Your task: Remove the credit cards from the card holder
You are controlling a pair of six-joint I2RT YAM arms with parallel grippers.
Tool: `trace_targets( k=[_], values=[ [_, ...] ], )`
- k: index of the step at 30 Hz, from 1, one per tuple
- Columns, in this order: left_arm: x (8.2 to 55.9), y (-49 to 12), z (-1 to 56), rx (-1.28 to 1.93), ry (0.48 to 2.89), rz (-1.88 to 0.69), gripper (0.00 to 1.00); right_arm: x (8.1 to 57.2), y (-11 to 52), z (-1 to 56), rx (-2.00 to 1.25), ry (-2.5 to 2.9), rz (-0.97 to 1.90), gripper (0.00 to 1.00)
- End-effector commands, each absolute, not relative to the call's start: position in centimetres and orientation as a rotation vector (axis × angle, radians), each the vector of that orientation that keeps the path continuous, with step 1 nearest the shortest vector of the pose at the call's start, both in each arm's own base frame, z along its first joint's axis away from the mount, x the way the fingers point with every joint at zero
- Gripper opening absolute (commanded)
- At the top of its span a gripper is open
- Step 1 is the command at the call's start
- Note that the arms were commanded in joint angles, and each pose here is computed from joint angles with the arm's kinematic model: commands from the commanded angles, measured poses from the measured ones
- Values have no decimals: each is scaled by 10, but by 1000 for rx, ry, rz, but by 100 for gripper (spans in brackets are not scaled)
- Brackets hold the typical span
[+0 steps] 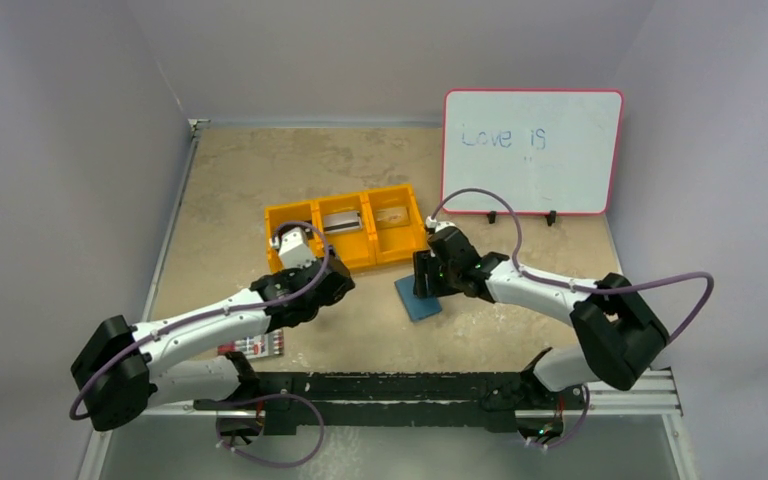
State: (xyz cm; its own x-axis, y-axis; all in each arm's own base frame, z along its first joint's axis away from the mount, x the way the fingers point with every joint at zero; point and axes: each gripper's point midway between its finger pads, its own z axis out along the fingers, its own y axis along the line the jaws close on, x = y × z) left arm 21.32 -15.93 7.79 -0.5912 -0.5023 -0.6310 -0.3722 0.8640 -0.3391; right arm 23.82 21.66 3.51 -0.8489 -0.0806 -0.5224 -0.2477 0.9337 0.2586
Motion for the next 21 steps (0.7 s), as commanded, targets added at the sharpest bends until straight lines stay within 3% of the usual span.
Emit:
trace_targets(
  k=[1, 6, 9, 13, 16, 21],
  values=[
    [242, -190, 104, -531, 2191, -307, 97, 243, 208, 35, -161, 2553, 292, 62],
    [242, -218, 92, -482, 2226, -457, 97, 236, 224, 20, -230, 2570, 173, 62],
    [237, -228, 82, -474, 2251, -527, 95, 238, 228, 10, -223, 2578, 69, 48],
    [233, -239, 78, -469, 2271, -596, 91, 232, 238, 4, -204, 2575, -2, 40],
    [230, -234, 75, -457, 2277, -575, 90, 226, 260, 5, -185, 2568, 111, 24],
    [230, -221, 70, -450, 2273, -504, 89, 211, 299, 10, -122, 2566, 414, 24]
  ],
)
